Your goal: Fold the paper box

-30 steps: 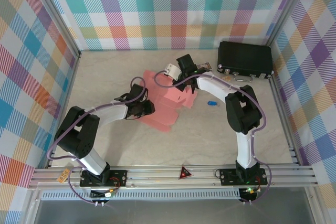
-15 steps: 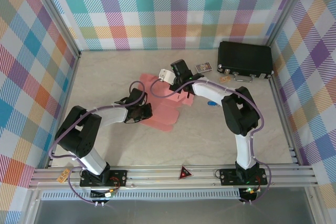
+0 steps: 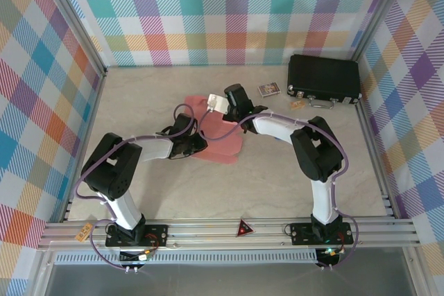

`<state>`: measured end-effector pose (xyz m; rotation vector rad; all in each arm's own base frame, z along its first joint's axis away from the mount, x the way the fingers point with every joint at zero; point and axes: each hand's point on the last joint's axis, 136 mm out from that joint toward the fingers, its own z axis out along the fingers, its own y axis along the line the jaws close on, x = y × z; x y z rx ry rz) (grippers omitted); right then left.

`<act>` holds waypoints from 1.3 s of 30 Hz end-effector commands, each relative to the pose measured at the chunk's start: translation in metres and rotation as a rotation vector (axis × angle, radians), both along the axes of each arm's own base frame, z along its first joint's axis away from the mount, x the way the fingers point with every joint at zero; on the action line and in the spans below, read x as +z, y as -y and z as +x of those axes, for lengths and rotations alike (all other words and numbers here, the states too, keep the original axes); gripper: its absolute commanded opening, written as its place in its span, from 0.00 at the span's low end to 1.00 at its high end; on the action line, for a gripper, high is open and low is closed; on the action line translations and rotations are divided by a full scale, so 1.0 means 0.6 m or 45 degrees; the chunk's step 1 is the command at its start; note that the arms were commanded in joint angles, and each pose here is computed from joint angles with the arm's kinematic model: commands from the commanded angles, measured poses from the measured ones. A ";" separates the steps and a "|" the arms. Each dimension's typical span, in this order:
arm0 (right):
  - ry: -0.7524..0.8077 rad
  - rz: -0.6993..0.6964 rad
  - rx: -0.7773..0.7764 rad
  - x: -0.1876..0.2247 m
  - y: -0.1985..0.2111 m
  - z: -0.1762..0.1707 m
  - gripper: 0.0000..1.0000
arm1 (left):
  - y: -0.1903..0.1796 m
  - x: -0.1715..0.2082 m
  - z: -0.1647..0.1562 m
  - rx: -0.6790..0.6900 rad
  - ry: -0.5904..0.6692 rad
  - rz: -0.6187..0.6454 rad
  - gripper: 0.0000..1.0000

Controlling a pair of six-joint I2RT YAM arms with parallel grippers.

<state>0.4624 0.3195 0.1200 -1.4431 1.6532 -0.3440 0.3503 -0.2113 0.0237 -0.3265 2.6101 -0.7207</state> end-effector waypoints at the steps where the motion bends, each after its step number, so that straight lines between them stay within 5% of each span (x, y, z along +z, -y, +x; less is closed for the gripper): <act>1: 0.066 0.006 0.056 0.019 -0.016 -0.014 0.04 | 0.000 -0.029 -0.002 0.021 -0.063 -0.007 0.00; 39: 0.377 -0.129 0.221 -0.031 -0.022 -0.037 0.05 | 0.009 -0.030 0.017 0.016 -0.021 -0.028 0.02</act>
